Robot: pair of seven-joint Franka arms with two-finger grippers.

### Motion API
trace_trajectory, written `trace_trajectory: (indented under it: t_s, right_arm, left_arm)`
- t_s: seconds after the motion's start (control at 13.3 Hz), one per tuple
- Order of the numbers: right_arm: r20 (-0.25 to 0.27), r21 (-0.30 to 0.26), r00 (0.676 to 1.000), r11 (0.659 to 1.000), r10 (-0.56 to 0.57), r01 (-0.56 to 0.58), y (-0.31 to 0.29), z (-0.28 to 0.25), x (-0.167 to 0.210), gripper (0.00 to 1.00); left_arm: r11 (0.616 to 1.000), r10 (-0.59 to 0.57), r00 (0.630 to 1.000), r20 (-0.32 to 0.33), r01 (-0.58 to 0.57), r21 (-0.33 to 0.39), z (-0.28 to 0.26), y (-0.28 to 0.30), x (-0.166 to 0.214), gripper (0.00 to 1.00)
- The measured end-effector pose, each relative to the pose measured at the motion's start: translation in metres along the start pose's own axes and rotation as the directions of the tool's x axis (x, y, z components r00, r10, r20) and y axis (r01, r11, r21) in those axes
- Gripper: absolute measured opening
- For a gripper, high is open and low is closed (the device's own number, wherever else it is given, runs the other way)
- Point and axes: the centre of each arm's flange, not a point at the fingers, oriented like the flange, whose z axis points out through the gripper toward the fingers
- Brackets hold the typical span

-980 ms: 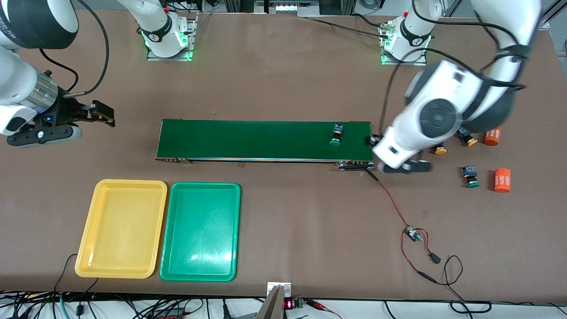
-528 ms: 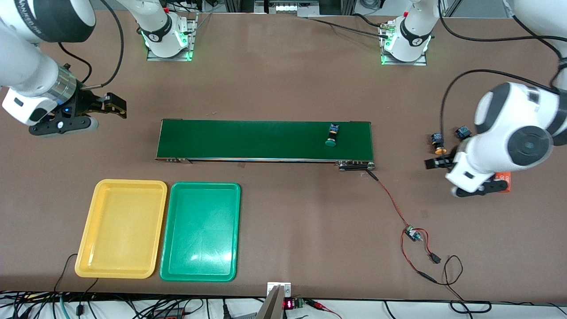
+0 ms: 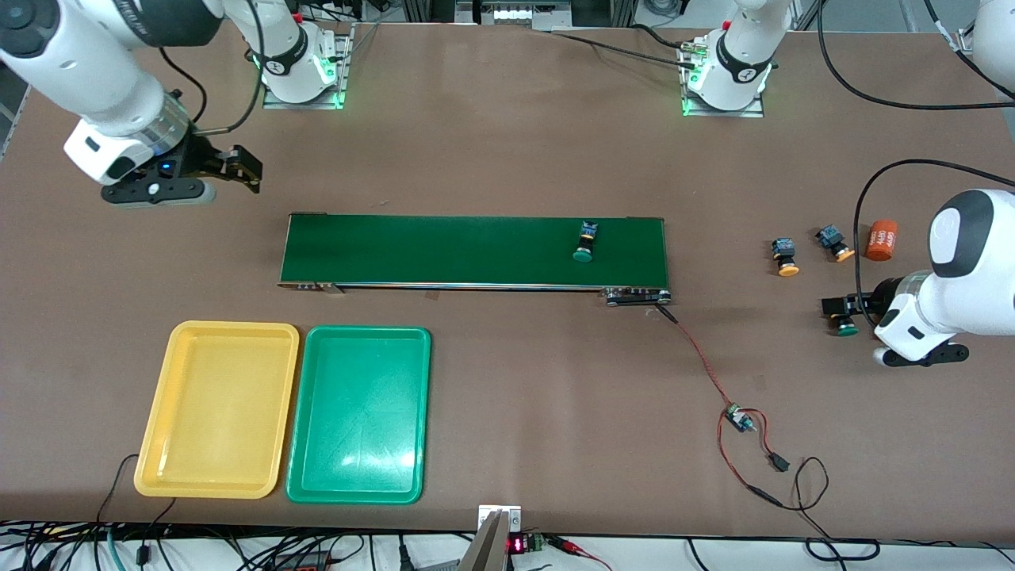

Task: Sort buttons by color to trays
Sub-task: 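Grasp another green button with the left gripper while the right gripper approaches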

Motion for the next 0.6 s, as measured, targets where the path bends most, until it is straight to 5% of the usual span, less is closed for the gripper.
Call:
trace_trajectory:
  t_s: [0.23, 0.6]
  right_arm:
    - [0.000, -0.027, 0.999, 0.999, 0.045, -0.045, -0.053, 0.004, -0.013, 1.00]
    - [-0.002, 0.006, 0.996, 0.996, 0.087, -0.087, -0.057, 0.020, -0.007, 1.00]
  left_arm:
    - [0.999, -0.042, 0.998, 0.054, 0.040, 0.033, 0.056, -0.026, 0.002, 1.00]
    - [1.000, 0.008, 0.999, -0.041, -0.007, 0.017, 0.131, -0.059, 0.014, 1.00]
